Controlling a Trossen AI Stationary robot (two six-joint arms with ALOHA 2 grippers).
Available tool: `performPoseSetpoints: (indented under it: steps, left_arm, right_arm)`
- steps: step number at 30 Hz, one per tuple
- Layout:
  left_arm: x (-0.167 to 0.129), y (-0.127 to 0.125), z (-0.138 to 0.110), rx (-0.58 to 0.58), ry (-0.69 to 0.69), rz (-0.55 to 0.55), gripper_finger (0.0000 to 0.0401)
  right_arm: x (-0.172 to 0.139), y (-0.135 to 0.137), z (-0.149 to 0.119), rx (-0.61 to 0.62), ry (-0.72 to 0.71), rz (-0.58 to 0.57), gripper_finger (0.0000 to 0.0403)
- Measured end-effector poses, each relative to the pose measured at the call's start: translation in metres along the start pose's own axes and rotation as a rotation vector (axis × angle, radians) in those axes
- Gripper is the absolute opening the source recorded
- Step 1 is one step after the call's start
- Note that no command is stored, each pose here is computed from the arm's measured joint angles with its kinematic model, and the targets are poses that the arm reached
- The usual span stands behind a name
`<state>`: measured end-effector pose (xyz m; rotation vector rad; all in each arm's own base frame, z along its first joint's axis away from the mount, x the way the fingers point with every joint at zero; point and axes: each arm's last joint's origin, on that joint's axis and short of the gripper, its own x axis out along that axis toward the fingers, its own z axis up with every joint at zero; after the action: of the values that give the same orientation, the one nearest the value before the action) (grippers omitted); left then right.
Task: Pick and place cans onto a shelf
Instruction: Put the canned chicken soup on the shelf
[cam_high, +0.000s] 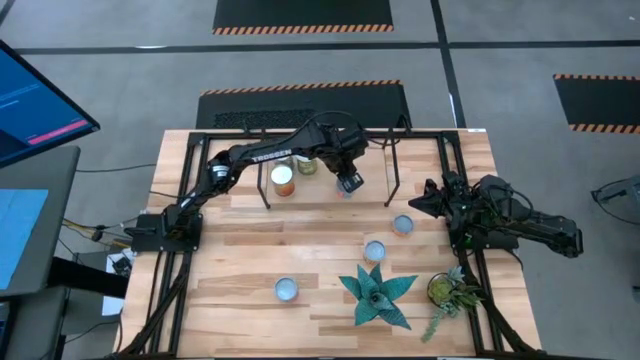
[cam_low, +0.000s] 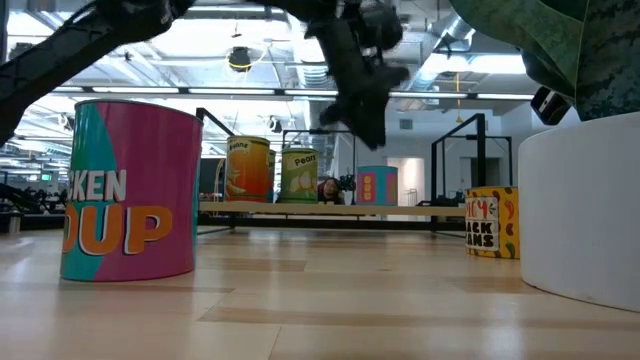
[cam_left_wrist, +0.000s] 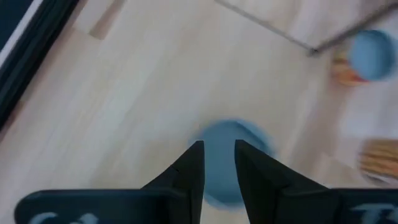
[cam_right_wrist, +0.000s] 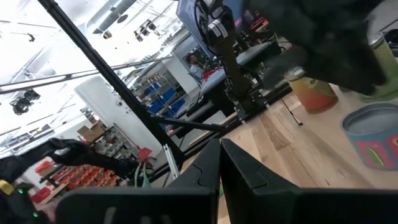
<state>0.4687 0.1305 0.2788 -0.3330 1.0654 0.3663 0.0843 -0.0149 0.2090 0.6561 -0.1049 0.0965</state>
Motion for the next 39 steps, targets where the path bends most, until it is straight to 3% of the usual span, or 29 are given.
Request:
performPoseSetpoints:
  steps: [8,23,39]
  left_arm:
    - [-0.057,-0.021,-0.015,0.056,0.029,-0.018,0.0077]
    - [-0.079,-0.066,-0.06,0.141,0.254,0.106,0.0077]
    - [-0.13,-0.123,-0.095,0.305,0.098,0.196,0.0077]
  right_arm:
    - [0.0,-0.003,-0.003,0.014,0.032,-0.028,0.0038]
    - [0.0,-0.005,-0.004,0.029,0.025,-0.068,0.0038]
    - [0.0,0.002,0.006,-0.01,-0.087,-0.017,0.0038]
